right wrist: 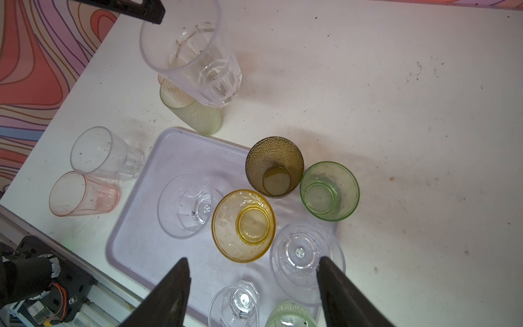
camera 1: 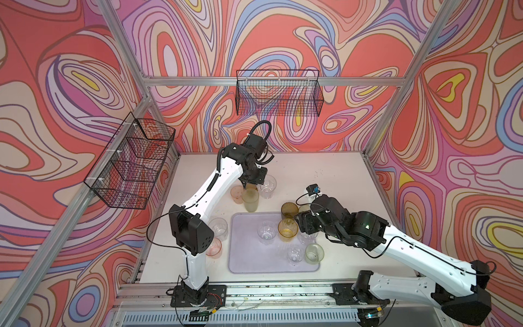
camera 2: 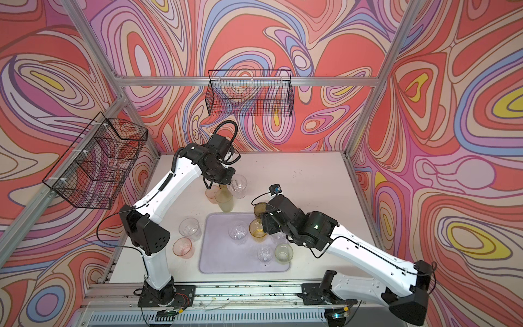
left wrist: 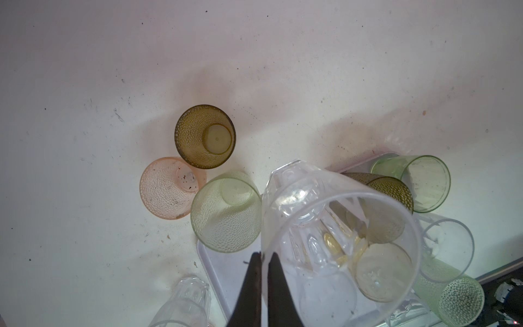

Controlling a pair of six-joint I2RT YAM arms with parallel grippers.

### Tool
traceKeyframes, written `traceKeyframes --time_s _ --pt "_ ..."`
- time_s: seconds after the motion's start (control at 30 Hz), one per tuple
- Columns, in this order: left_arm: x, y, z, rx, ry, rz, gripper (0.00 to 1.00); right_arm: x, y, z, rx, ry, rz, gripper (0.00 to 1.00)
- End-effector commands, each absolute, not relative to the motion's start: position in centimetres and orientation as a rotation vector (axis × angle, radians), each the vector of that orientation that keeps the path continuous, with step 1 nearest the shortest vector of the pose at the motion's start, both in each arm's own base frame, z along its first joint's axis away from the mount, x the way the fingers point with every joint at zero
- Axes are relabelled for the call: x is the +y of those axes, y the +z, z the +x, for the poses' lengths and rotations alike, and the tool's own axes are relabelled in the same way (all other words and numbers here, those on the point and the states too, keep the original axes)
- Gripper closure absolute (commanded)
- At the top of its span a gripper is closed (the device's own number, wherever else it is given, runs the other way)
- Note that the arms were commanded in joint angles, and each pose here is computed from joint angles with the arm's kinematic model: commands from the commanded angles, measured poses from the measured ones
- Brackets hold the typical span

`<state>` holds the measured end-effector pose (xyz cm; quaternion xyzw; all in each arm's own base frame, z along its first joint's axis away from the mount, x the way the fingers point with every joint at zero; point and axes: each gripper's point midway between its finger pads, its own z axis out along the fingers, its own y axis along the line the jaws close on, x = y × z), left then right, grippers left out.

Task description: Place the glasses into the tray

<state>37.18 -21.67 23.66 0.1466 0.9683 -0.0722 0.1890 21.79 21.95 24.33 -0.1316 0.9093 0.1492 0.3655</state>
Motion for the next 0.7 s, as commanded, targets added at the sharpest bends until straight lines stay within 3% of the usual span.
traceKeyframes --time_s 0.0,0.67 --pt "-20.7 24.3 35.5 2.746 -0.215 0.374 1.00 21.4 24.3 22.0 2.328 0.369 -0.314 0.26" --pt "-21.2 21.0 32.3 2.819 -0.292 0.378 1.00 22.0 24.1 22.1 2.343 0.366 -0.331 0.27"
